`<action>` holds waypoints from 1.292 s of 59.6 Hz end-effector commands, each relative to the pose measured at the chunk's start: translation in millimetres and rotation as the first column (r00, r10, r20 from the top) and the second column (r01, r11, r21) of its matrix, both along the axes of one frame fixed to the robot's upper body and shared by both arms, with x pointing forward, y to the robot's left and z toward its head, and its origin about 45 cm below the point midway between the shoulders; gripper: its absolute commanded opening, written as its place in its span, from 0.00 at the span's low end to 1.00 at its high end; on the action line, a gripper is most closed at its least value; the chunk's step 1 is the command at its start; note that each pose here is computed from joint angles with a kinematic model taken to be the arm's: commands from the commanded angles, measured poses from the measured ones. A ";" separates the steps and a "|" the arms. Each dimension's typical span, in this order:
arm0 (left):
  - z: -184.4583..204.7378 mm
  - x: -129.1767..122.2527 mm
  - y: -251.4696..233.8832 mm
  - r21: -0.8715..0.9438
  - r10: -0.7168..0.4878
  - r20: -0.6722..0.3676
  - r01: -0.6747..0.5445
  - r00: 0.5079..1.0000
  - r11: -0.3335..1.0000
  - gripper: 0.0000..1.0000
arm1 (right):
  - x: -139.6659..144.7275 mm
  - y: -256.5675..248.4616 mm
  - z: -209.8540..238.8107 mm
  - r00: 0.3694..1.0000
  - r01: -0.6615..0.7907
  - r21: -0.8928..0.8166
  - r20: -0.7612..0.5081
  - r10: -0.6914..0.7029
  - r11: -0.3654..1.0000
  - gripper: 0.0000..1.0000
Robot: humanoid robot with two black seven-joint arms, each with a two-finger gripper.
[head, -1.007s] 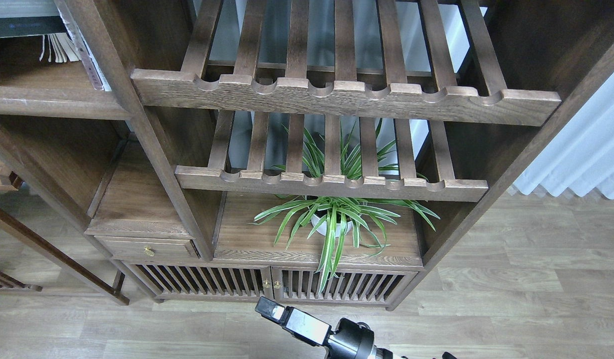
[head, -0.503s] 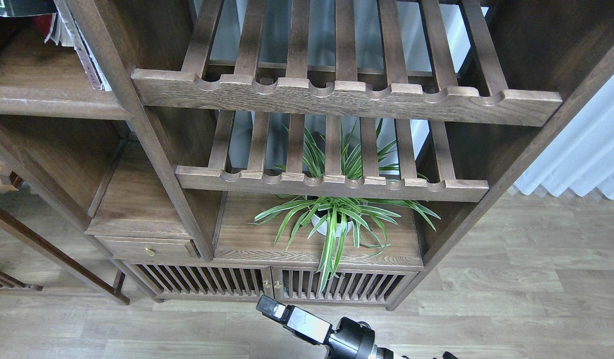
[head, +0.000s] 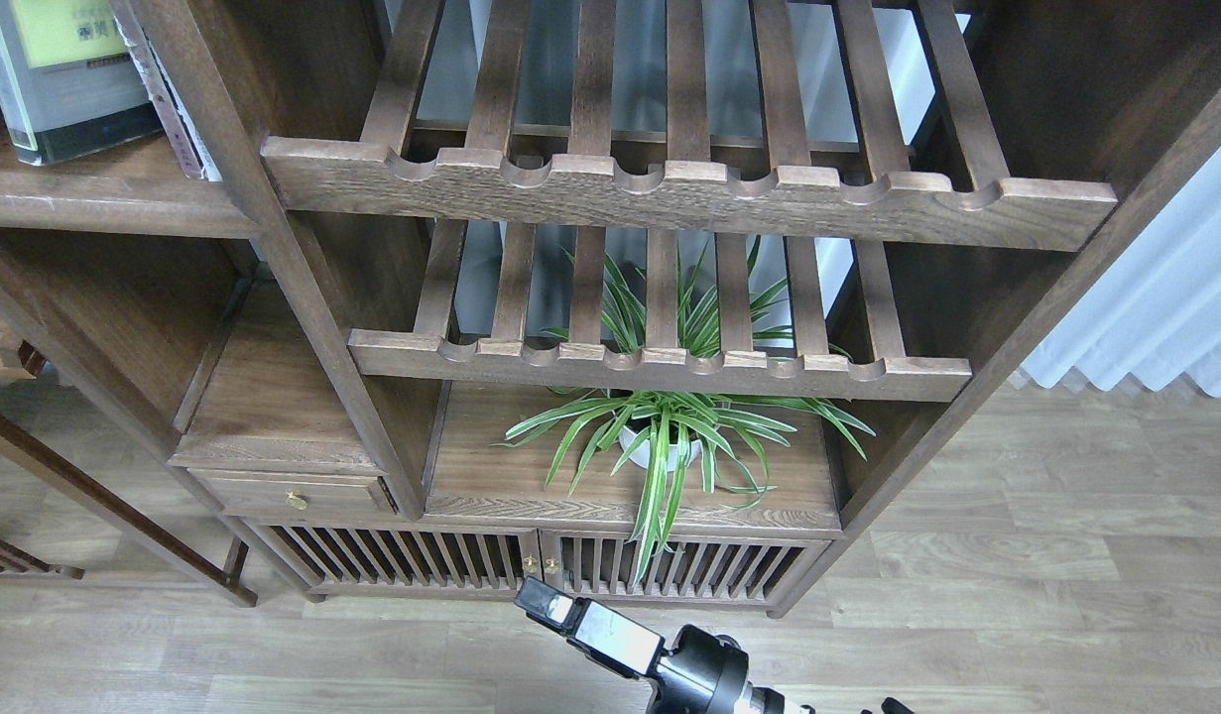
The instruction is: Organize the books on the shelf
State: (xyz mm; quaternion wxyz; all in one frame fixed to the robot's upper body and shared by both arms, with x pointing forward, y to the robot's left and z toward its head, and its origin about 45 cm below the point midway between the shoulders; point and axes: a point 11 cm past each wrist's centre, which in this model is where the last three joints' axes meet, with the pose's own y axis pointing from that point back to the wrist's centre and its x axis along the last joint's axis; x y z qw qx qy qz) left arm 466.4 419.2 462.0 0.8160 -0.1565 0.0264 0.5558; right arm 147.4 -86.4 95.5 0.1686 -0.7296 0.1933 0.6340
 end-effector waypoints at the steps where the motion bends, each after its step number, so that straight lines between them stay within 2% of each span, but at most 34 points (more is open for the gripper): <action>1: 3.3 -8.4 8.6 -0.031 0.005 0.020 -0.004 1.000 0.999 0.42 | 0.2 0.3 0.3 1.000 0.002 0.002 0.000 -0.002 1.000 0.92; 40: 17.7 -62.4 29.2 -0.096 -0.005 0.137 0.018 0.991 0.995 0.42 | 1.4 3.8 1.9 1.000 0.004 0.011 0.002 -0.004 1.000 0.92; 62: 23.7 -104.1 47.1 -0.067 -0.007 0.131 0.016 0.991 0.998 0.40 | 2.2 4.4 2.9 1.000 0.006 0.014 0.005 -0.006 1.000 0.92; 77: 15.1 -128.2 31.1 -0.030 -0.059 0.126 0.063 0.990 0.998 0.40 | 2.8 8.8 5.1 1.000 0.008 0.028 0.006 -0.008 1.000 0.92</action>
